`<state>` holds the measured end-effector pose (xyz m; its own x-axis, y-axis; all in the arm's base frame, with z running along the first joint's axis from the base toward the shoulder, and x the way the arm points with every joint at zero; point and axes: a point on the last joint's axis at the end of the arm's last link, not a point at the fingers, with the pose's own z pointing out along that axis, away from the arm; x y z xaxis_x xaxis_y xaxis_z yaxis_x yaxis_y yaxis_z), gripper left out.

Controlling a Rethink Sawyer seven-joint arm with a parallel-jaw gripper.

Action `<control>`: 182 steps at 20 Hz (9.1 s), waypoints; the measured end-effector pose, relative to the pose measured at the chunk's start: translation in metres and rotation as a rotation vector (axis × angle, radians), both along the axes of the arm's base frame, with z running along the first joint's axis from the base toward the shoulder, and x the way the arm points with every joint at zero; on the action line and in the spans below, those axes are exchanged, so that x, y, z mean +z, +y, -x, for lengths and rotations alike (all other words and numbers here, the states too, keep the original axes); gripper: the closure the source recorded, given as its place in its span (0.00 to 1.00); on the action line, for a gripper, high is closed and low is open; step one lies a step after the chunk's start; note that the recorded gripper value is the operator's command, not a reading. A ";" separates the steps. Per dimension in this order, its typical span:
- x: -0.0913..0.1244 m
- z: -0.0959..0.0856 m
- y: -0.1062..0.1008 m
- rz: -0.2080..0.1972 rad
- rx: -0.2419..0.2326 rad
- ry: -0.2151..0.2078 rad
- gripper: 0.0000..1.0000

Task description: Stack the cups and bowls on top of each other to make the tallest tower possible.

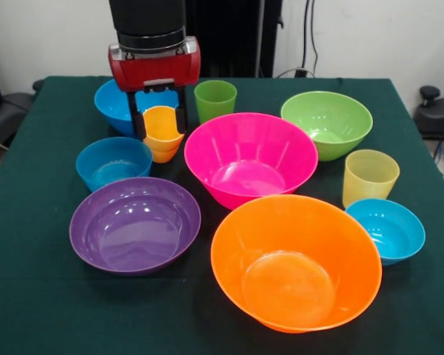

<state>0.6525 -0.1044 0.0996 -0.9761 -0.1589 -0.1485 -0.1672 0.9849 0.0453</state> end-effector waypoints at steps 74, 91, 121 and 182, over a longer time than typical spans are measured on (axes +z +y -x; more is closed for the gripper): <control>-0.117 0.053 -0.017 -0.004 0.169 0.005 0.00; -0.047 0.026 -0.048 -0.014 0.088 -0.062 0.00; -0.060 0.072 -0.029 0.039 0.239 -0.072 0.00; -0.132 0.114 -0.040 -0.006 0.333 -0.126 1.00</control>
